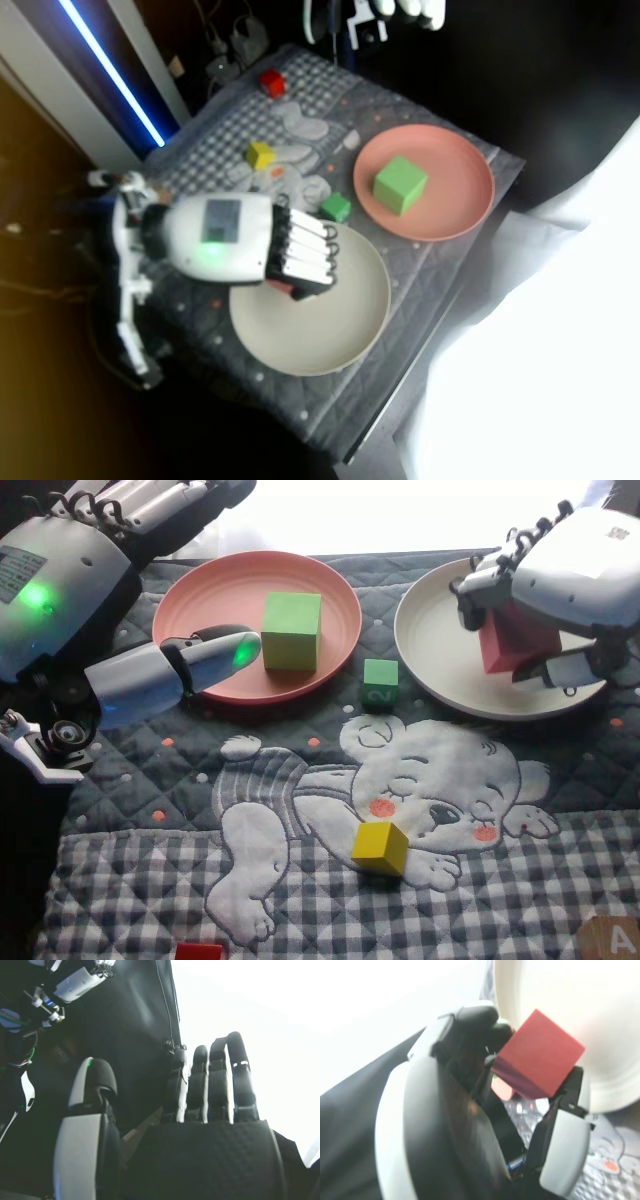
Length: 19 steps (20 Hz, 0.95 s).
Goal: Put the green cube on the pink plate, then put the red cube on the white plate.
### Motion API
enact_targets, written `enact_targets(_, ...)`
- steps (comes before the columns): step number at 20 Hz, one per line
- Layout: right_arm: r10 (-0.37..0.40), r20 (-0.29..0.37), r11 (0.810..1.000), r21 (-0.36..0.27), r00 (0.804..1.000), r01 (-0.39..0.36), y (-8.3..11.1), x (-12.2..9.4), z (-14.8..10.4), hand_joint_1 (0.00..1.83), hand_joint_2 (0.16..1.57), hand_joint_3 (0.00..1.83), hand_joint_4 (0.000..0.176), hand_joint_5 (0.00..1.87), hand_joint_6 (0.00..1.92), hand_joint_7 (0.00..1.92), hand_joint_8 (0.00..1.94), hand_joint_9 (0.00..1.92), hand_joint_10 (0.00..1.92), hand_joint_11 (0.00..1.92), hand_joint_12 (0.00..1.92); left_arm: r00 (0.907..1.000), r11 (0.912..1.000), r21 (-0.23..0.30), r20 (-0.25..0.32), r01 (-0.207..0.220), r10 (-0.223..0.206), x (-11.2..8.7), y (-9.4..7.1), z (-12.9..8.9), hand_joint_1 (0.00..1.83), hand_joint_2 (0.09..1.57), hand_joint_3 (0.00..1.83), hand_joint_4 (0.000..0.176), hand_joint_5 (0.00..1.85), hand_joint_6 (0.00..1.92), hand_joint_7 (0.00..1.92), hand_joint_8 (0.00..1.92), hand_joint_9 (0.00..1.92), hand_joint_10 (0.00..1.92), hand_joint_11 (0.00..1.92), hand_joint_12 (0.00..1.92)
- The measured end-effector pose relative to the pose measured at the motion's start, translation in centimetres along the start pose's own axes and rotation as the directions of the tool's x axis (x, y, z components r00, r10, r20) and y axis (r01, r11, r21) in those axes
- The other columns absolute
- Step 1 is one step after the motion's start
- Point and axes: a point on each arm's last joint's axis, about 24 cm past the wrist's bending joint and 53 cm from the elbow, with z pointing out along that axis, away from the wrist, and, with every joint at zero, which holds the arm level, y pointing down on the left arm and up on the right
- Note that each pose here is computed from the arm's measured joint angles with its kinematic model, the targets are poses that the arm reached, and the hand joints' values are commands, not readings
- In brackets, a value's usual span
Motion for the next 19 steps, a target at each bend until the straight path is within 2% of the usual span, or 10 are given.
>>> enact_targets(2,0.001,-0.008,1.0,0.005,1.0,-0.001,-0.1,0.2,0.0,1.22,1.04,0.0,0.0,0.37,0.3,0.31,0.06,0.17,0.22,0.01,0.94,1.0,1.0,0.001,0.001,0.0,0.0,0.0,0.0,0.0,0.47,1.21,0.0,0.015,0.32,0.01,0.25,0.0,0.23,0.01,0.0,1.04)
enact_targets(6,0.007,-0.007,1.0,-0.005,1.0,-0.007,0.5,0.1,-0.3,1.04,0.92,0.0,0.008,0.16,0.02,0.06,0.0,0.0,0.0,0.0,0.2,1.0,1.0,-0.001,0.004,0.004,-0.004,0.0,0.0,-0.2,0.5,1.23,0.0,0.055,0.26,0.0,0.22,0.0,0.2,0.0,0.0,1.01)
enact_targets(8,0.01,-0.007,1.0,-0.012,1.0,-0.01,0.9,0.0,-0.6,0.97,0.93,0.0,0.034,0.11,0.0,0.04,0.0,0.0,0.0,0.0,0.23,1.0,1.0,0.005,0.009,0.004,-0.004,-0.1,0.0,-0.3,0.52,1.23,0.0,0.059,0.25,0.0,0.21,0.0,0.18,0.0,0.0,0.96)
enact_targets(9,0.01,0.007,1.0,-0.025,1.0,-0.009,1.3,-0.5,-1.3,0.95,0.94,0.0,0.005,0.06,0.0,0.01,0.0,0.0,0.0,0.0,0.21,0.9999,1.0,0.007,0.012,0.006,-0.006,-0.1,-0.2,-0.3,0.5,1.23,0.0,0.056,0.26,0.0,0.22,0.01,0.19,0.01,0.0,0.96)
enact_targets(11,0.013,0.063,0.997,-0.076,0.998,-0.008,2.9,-2.2,-3.3,0.89,0.97,0.0,0.051,0.03,0.0,0.0,0.0,0.0,0.0,0.0,0.03,0.9996,0.9999,0.014,0.028,0.005,-0.006,-0.6,-0.4,-0.6,0.48,1.21,0.0,0.041,0.27,0.0,0.25,0.01,0.22,0.01,0.0,1.02)
enact_targets(12,0.014,0.081,0.996,-0.09,0.997,-0.007,3.4,-2.7,-3.9,0.92,0.95,0.0,0.005,0.11,0.01,0.05,0.02,0.03,0.0,0.0,0.38,0.9993,0.9998,0.018,0.036,0.003,-0.004,-0.9,-0.5,-0.7,0.49,1.18,0.0,0.034,0.3,0.01,0.32,0.01,0.3,0.03,0.0,1.24)
enact_targets(13,0.025,0.123,0.992,-0.129,0.992,-0.009,4.6,-3.6,-5.1,0.93,0.95,0.0,0.011,0.16,0.02,0.09,0.03,0.04,0.0,0.0,0.31,0.9983,0.9992,0.039,0.058,-0.001,-0.001,-1.6,-1.1,-0.9,0.5,1.17,0.0,0.052,0.29,0.0,0.32,0.0,0.3,0.02,0.0,1.28)
enact_targets(15,0.046,0.175,0.98,-0.197,0.984,-0.01,6.6,-4.3,-7.3,0.85,1.0,0.01,0.0,0.12,0.0,0.08,0.01,0.05,0.01,0.0,0.39,0.9951,0.9966,0.082,0.099,-0.009,0.001,-2.8,-2.3,-1.1,0.61,1.18,0.0,0.039,0.33,0.01,0.39,0.01,0.39,0.04,0.0,1.31)
enact_targets(16,0.066,0.194,0.971,-0.239,0.979,-0.018,7.9,-4.3,-8.4,0.82,1.0,0.0,0.017,0.13,0.01,0.11,0.01,0.09,0.02,0.0,0.48,0.9925,0.9932,0.115,0.122,-0.017,0.003,-3.6,-3.2,-1.2,0.56,1.19,0.0,0.048,0.33,0.01,0.42,0.02,0.44,0.06,0.0,1.29)
enact_targets(19,0.113,0.281,0.935,-0.354,0.953,-0.006,11.3,-5.9,-10.9,0.42,1.22,0.06,0.0,0.0,0.0,0.03,0.0,0.03,0.0,0.0,0.2,0.986,0.9787,0.202,0.167,-0.033,-0.001,-4.7,-5.4,-1.7,0.55,1.25,0.0,0.0,0.26,0.0,0.46,0.0,0.54,0.04,0.2,1.11)
